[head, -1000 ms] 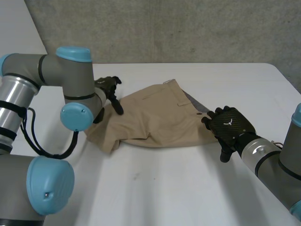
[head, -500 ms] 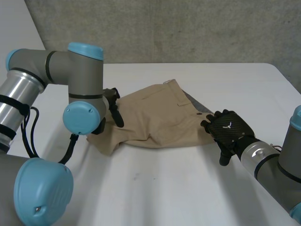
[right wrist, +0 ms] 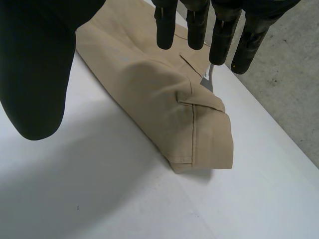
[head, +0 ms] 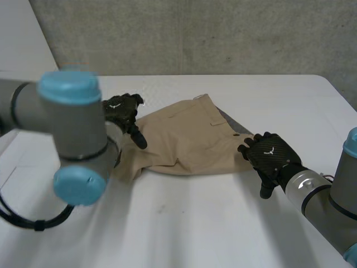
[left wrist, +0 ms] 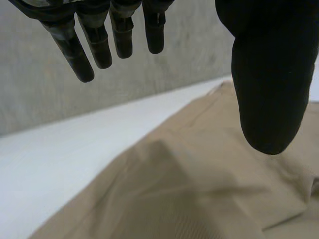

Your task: Fold the shorts.

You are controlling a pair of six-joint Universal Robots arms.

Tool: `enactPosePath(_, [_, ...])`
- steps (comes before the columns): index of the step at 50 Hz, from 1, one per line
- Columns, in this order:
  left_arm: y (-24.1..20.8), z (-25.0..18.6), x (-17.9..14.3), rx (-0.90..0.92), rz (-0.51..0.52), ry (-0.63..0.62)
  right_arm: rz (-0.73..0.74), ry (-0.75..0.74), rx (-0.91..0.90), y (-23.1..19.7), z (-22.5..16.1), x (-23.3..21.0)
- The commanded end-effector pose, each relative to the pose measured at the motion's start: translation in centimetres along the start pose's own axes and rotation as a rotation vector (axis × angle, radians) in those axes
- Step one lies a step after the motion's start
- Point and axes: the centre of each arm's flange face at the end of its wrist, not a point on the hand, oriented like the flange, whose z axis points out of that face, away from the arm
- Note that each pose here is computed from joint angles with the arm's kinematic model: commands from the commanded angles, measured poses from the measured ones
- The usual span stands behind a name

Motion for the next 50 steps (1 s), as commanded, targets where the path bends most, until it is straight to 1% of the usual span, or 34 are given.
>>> enactPosePath(1, [2.9,-2.6,-1.4,0.151,0.192,0.163,0.012,0.006,0.004,-0.1,0.0,0.2])
enactPosePath(7, [1.8,-4.5,-2.1,0.176,0.184,0.152,0.012,0.039,0.024,-0.8,-0.1,1.1])
enactPosePath(10, [1.1,-5.6,-2.7,0.192,0.182,0.139,0.024,0.076,0.070,-2.2,-0.9,1.8])
enactPosePath(18, [-0.8,-8.1,-2.9,0.233,0.179,0.137,0.238,0.125,0.182,-5.2,-2.2,3.6])
enactPosePath(19, [-1.0,-8.3,-2.9,0.233,0.179,0.137,0.274,0.138,0.218,-6.1,-2.7,4.1])
enactPosePath(23, [-1.7,-9.1,-3.1,0.207,0.154,0.136,0.332,0.178,0.299,-8.1,-4.2,5.2])
enactPosePath(31, [-3.5,-10.0,-3.3,0.179,0.064,0.141,0.348,0.269,0.332,-9.3,-5.3,6.3])
enactPosePath(40, [-4.6,-10.4,-3.3,0.210,0.053,0.140,0.355,0.272,0.305,-9.2,-5.4,6.3])
enactPosePath(50, [-4.7,-10.5,-3.2,0.217,0.055,0.142,0.357,0.268,0.294,-8.9,-5.2,6.2])
